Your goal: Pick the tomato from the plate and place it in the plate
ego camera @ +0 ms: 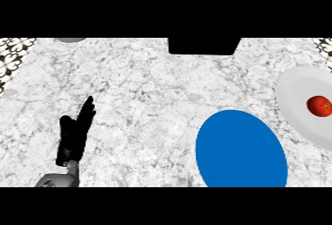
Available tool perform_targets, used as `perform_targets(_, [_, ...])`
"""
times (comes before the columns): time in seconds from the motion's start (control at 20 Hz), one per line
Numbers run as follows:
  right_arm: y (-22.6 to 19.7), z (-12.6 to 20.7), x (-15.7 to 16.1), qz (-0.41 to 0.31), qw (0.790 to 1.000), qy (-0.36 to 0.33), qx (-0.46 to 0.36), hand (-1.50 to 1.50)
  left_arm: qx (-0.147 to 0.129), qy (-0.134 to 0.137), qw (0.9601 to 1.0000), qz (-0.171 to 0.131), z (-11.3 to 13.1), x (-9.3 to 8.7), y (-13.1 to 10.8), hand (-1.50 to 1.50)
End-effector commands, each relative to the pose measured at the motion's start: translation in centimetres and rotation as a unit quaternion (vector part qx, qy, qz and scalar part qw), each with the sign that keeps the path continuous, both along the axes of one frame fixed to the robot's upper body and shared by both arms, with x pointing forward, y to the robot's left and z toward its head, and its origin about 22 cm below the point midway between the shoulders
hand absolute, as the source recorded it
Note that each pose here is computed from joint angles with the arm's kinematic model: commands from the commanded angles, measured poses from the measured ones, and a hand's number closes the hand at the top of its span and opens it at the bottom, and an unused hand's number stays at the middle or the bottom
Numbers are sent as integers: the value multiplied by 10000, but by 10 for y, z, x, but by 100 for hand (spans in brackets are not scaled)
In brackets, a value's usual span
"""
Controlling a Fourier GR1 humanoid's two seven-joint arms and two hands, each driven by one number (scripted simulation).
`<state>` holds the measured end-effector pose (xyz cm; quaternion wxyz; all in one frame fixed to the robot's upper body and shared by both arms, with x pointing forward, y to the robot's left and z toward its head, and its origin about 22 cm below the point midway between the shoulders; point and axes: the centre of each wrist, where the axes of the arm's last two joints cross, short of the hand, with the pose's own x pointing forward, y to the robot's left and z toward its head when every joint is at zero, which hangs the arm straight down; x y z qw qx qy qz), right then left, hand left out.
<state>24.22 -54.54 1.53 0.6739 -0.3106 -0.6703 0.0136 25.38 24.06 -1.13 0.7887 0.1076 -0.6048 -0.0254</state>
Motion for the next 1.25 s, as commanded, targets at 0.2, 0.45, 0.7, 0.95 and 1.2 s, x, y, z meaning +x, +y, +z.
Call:
perform_targets(0.2, [-12, -8, -27, -354, 9993, 96, -31, -150, -38, -79, 10000, -29, -3, -12, 5, 0])
perform_targets(0.45, [-21, 5, -30, -555, 9984, -117, -57, -150, -48, 50, 10000, -50, 4, -7, 2, 0])
perform_targets(0.7, [-25, -5, -47, -847, 9962, -76, -175, -150, -22, -32, 10000, -17, -6, 4, 1, 0])
perform_targets(0.95, [-43, 14, -62, -1070, 9941, -112, -136, -150, 6, -35, 10000, 3, 1, -5, 5, 0])
perform_targets(1.2, [-49, 15, -76, -1122, 9930, 120, -340, -150, -112, -23, 9999, 45, 4, 1, 8, 0])
